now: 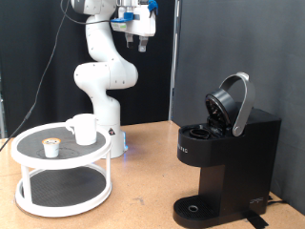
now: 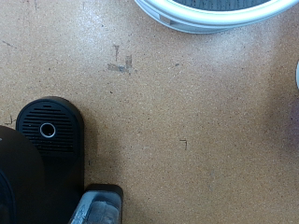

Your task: Make a cup of coffee with the keurig machine

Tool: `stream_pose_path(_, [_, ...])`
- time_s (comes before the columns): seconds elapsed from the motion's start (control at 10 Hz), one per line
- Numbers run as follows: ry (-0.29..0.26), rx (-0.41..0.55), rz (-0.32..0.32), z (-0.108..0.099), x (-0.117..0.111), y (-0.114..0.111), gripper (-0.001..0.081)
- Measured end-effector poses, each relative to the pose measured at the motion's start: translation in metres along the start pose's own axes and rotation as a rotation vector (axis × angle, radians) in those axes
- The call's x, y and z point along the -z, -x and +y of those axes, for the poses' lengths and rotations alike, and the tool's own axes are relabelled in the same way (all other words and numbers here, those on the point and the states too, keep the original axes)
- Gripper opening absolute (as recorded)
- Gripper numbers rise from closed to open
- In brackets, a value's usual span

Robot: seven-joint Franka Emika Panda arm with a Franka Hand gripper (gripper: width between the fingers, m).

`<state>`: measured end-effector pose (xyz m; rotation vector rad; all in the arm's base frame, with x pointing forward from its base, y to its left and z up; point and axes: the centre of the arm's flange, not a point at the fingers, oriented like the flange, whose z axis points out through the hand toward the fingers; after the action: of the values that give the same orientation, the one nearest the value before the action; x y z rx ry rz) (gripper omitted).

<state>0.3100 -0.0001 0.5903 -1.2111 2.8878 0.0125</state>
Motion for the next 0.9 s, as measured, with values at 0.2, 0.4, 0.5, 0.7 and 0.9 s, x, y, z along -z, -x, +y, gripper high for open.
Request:
stream_pose_path(0.2, [0.007,0.014,-0.005,-0.004,0.0,-0.004,0.0734])
stream_pose_path(0.4, [-0.004,0.047,0.012,-0.02,0.0,-0.023,0.0734])
stream_pose_path(0.5, [-0.008,0.074,0.018,-0.031,0.0,-0.036,0.0734])
stream_pose_path(0.7, [-0.009,0.108,0.033,-0.054,-0.001,-0.06,0.0734])
stream_pose_path(0.9, [-0.002,0.113,0.035,-0.06,-0.002,-0.064,0.0734])
